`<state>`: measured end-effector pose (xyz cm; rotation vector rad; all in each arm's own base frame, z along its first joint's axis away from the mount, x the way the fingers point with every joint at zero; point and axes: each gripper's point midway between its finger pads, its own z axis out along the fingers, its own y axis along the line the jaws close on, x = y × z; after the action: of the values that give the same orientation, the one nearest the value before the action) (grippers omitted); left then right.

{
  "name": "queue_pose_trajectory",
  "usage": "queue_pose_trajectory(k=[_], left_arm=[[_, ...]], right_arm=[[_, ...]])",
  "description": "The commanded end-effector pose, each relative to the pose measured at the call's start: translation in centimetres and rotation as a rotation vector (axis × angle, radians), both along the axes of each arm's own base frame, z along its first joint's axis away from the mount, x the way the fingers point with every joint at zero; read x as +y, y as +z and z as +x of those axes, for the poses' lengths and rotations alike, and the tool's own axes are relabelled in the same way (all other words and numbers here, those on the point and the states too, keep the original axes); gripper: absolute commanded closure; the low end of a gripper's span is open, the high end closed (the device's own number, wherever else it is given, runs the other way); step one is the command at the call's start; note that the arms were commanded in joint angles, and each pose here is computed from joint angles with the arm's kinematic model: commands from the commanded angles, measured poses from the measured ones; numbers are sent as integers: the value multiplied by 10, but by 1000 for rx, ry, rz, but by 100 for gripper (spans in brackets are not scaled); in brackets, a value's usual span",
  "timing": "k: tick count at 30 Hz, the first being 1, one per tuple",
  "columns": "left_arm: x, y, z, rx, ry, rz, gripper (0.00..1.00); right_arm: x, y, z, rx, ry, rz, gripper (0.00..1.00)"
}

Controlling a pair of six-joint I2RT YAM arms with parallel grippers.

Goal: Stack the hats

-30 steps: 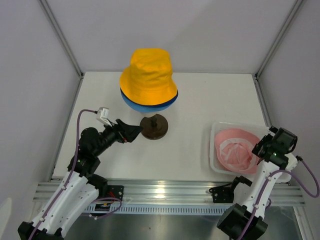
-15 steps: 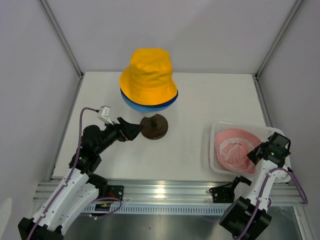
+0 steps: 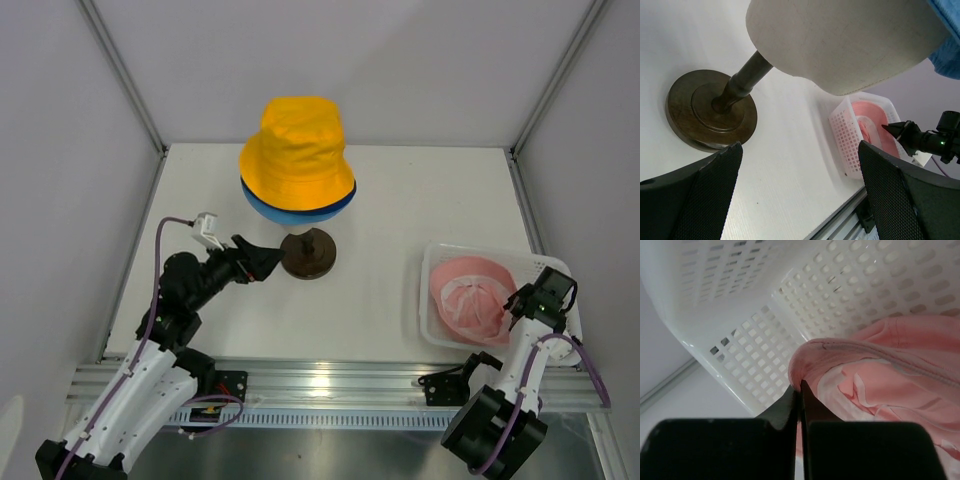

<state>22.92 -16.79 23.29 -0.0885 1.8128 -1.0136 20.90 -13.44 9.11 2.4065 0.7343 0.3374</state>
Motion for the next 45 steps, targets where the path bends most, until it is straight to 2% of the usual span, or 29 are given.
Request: queue_pose_trajectory(k=[1, 7, 11, 12, 15, 16, 18, 19, 22, 23, 25, 27, 28, 30, 31, 32, 33, 35, 36, 37, 39, 40, 45], left_arm=[[4, 24, -1, -69, 18, -6, 1], [7, 29, -4, -90, 29, -12, 0], [5, 34, -7, -98, 14, -24, 0], [5, 34, -7, -98, 11, -24, 1], [6, 43, -10, -118, 8, -35, 1], [6, 42, -11, -117, 7, -34, 1], [8, 46, -13, -122, 19, -30, 1], [11, 49, -15, -132, 26, -32, 1], [19, 60, -17, -161, 66, -41, 1], [21, 64, -18, -172, 74, -44, 1], [25, 73, -20, -196, 94, -54, 0], [27, 75, -21, -204, 104, -55, 1], [28, 76, -20, -203, 111, -53, 0], [29, 77, -20, -202, 114, -52, 1], [29, 76, -19, -197, 119, -51, 0], [29, 74, -18, -191, 117, -50, 1], [28, 73, -18, -185, 116, -48, 1], [25, 72, -18, -178, 101, -50, 1], [25, 73, -18, -179, 98, -54, 1], [23, 73, -18, -177, 90, -58, 1], [21, 79, -20, -190, 74, -65, 1], [20, 80, -22, -195, 64, -66, 0], [9, 98, -33, -237, -21, -91, 0]], right_arm=[[-3, 33, 19, -104, 54, -51, 100], [10, 118, 48, -327, 204, -164, 100], [27, 198, 75, -511, 393, -340, 100], [42, 225, 83, -584, 491, -372, 100], [77, 267, 105, -668, 735, -447, 100], [89, 304, 107, -724, 799, -528, 100], [119, 328, 121, -752, 972, -622, 100], [133, 365, 118, -806, 1023, -718, 100], [179, 391, 132, -838, 1232, -872, 100], [192, 420, 127, -895, 1268, -947, 100], [224, 426, 141, -958, 1406, -955, 100], [256, 462, 132, -1107, 1501, -1006, 100], [266, 460, 148, -1127, 1540, -1000, 100], [290, 498, 136, -1255, 1579, -1103, 100], [309, 494, 149, -1268, 1632, -1112, 100], [318, 504, 148, -1299, 1640, -1158, 100], [322, 541, 132, -1372, 1595, -1266, 100], [344, 548, 145, -1407, 1607, -1306, 100], [346, 578, 127, -1487, 1556, -1379, 100], [361, 575, 140, -1521, 1567, -1367, 100], [371, 587, 138, -1598, 1535, -1360, 100], [372, 601, 132, -1669, 1474, -1409, 100], [392, 586, 175, -1656, 1396, -1414, 100]])
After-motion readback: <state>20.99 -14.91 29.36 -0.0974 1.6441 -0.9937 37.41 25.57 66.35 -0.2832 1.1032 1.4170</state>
